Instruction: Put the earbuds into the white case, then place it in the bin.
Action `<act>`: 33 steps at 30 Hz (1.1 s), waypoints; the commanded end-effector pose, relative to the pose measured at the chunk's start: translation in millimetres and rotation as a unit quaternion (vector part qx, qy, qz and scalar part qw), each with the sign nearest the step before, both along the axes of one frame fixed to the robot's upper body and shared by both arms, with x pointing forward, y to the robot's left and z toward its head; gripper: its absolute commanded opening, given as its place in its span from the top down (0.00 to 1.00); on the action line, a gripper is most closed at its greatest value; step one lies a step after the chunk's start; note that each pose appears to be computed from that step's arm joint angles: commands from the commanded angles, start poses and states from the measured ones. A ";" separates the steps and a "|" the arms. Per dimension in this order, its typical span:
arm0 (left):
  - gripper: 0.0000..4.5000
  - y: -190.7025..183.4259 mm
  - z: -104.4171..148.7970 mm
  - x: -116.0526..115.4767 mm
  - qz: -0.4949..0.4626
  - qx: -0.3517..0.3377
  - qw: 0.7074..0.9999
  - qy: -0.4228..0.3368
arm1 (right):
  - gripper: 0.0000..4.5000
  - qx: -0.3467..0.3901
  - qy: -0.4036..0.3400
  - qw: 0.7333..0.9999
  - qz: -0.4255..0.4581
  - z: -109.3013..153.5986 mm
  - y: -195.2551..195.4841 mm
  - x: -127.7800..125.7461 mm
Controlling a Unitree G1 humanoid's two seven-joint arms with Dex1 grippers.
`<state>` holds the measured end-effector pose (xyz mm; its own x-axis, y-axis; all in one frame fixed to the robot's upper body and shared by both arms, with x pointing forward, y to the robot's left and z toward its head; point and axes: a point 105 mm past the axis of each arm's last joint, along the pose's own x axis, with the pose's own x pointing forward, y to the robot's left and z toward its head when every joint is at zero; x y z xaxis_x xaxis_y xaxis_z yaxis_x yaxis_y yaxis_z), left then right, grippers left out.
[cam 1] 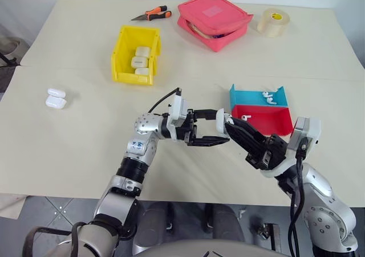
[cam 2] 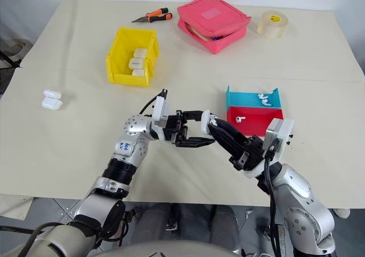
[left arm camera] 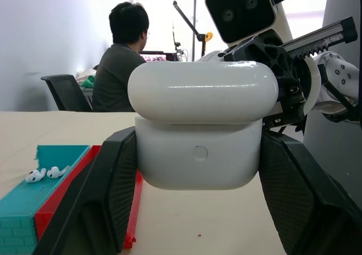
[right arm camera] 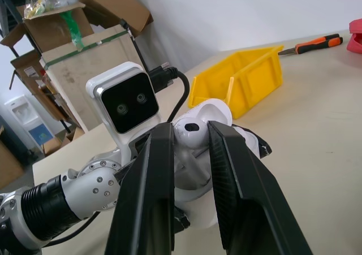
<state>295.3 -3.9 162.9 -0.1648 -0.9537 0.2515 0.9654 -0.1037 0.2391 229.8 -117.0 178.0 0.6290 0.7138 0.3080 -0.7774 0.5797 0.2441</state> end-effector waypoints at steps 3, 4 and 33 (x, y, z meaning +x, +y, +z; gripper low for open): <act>0.38 -4.3 38.3 1.2 0.002 -0.065 0.996 -0.061 | 0.89 -0.004 0.056 0.998 -0.020 -21.2 4.4 6.5; 0.38 -4.9 37.9 2.0 0.003 -0.065 0.996 -0.061 | 0.89 -0.002 0.055 0.998 -0.020 -20.5 5.3 6.9; 0.38 0.9 42.5 12.1 0.007 -0.059 0.996 -0.069 | 0.89 -0.091 0.085 0.991 -0.056 -53.3 -23.1 16.2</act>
